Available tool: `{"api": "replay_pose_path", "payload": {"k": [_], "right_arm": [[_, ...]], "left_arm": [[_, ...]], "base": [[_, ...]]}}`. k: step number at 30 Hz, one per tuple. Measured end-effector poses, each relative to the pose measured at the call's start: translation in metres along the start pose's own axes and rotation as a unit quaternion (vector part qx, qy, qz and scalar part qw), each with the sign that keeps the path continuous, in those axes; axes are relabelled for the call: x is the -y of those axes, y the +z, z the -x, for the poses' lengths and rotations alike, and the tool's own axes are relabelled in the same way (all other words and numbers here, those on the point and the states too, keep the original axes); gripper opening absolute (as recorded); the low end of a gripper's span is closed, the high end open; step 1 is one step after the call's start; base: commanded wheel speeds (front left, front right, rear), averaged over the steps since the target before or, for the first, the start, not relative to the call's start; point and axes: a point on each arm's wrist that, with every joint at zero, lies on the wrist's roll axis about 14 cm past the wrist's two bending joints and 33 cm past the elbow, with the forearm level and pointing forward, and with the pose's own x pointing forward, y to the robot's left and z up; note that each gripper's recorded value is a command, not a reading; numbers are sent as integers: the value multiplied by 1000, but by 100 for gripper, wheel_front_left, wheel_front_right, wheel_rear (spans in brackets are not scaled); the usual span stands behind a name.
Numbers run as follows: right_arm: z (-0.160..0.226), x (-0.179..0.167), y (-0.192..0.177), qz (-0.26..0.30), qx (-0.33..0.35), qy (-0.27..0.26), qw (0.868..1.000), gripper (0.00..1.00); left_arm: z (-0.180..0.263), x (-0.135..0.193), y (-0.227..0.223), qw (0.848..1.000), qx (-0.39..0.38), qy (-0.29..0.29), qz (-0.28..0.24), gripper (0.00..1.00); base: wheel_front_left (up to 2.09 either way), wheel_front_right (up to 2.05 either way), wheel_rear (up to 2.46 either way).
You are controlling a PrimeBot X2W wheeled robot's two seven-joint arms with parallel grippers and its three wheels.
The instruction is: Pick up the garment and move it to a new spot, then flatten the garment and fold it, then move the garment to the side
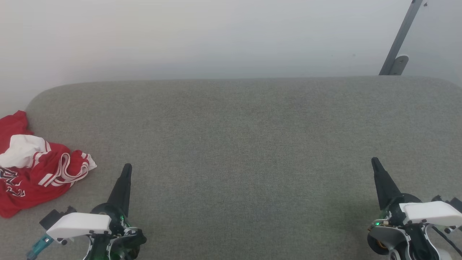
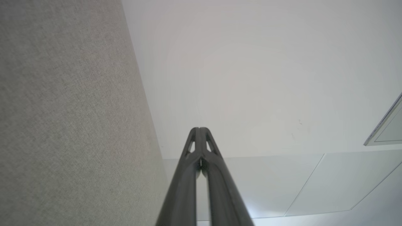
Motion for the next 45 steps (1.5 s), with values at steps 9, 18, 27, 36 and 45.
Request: {"api": "replay_pose_path", "payload": {"k": [9,18,27,36,45], "right_arm": [[0,0,0,0,0,0,1000,0],[0,0,0,0,0,0,1000,0],[0,0,0,0,0,0,1000,0],[11,24,0,-4,1,-35,999,100],[17,30,-7,-2,-2,-45,999,100]], "left_arm": [[0,0,0,1000,0,0,0,0],[0,0,0,1000,0,0,0,0],[0,0,0,1000,0,0,0,0],[9,-23,-1,999,1,34,5,100],[15,-25,-4,999,4,37,5,100]], "base": [[0,0,0],[0,0,0],[0,0,0],[0,0,0],[0,0,0]]}}
